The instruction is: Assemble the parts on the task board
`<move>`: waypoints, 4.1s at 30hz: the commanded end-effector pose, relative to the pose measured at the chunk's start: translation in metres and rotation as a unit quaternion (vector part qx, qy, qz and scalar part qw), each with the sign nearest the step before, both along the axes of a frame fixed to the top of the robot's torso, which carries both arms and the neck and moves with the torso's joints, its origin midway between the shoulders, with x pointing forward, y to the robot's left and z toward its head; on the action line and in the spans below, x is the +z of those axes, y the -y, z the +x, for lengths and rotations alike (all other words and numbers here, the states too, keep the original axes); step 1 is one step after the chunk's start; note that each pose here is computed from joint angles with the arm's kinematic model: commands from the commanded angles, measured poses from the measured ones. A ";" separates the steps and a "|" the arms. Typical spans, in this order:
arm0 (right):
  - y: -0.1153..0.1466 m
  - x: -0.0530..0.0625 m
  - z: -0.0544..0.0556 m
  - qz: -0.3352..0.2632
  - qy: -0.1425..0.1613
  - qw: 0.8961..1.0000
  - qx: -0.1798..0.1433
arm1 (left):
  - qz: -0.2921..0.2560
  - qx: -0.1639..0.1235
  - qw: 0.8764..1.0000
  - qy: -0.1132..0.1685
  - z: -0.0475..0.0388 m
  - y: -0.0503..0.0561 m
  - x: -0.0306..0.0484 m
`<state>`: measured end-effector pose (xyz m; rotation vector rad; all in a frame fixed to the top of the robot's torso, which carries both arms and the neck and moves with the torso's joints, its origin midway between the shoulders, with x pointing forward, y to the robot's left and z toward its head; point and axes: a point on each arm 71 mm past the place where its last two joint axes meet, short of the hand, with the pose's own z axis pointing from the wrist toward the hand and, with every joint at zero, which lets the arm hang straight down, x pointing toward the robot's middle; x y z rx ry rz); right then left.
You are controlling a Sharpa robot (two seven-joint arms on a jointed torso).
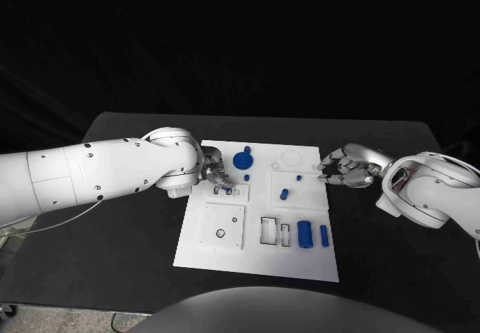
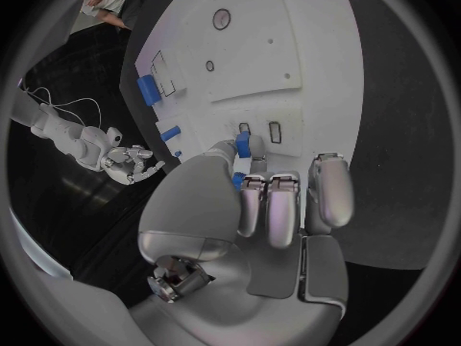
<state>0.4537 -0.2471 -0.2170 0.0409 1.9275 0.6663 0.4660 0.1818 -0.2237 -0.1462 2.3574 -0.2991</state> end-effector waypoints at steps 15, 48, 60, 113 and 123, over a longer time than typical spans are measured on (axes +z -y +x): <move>0.000 -0.003 -0.004 -0.003 -0.013 1.000 0.004 | -0.050 0.027 0.998 0.033 -0.0098 -0.005 0.0017; 0.006 -0.003 -0.005 0.001 -0.020 1.000 -0.005 | -0.027 0.018 0.999 0.030 -0.0185 -0.002 -0.0256; 0.007 -0.006 -0.005 0.003 -0.024 1.000 -0.007 | -0.030 0.024 0.998 0.059 -0.0212 -0.007 -0.0214; 0.008 -0.013 -0.006 0.004 -0.034 0.999 -0.011 | -0.036 0.025 0.998 0.048 -0.0300 -0.004 -0.0303; 0.008 -0.013 -0.006 0.003 -0.035 0.999 -0.011 | -0.033 0.025 0.998 0.044 -0.0301 -0.005 -0.0312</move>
